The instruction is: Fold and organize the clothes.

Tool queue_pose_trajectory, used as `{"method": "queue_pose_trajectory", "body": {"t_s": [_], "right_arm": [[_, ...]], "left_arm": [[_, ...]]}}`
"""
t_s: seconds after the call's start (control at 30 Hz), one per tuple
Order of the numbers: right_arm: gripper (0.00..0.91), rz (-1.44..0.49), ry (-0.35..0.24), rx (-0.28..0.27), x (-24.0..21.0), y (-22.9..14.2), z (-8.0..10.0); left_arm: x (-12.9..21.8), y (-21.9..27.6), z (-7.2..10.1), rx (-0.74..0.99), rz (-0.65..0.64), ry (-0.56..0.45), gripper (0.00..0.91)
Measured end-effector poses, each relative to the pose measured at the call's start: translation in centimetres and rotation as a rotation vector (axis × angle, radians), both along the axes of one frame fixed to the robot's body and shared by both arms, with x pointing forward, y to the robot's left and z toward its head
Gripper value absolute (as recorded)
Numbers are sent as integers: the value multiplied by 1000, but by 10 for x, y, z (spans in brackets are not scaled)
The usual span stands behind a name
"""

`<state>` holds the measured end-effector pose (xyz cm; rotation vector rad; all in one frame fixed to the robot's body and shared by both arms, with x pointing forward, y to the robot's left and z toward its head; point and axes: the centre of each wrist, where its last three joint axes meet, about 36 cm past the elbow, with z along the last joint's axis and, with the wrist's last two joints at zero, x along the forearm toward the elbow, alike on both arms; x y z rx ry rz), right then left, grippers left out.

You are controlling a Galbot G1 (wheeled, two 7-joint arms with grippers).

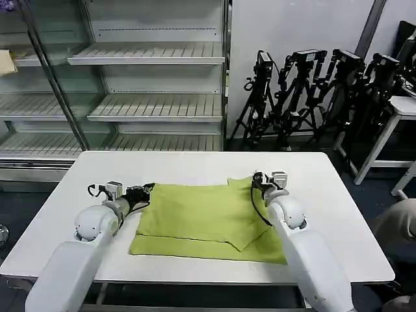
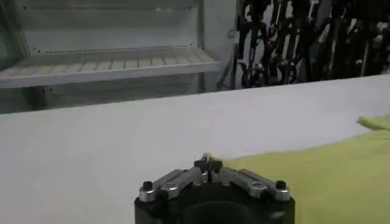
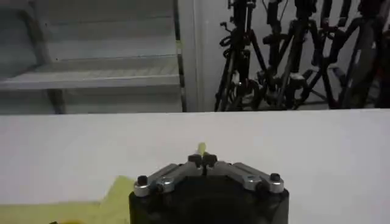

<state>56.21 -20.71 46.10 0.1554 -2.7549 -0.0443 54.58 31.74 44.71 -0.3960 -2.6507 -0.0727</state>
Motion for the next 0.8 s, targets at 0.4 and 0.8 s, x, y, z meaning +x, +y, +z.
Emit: {"method": "queue_pose_trajectory", "body": {"t_s": [0.4, 0.8], "right_arm": [[0, 29, -37, -1, -52, -13, 6], [0, 67, -50, -7, -108, -17, 9]], "left_arm": [[-38, 4, 3, -23, 8, -43, 20], [-71, 4, -4, -50, 17, -62, 20]]}}
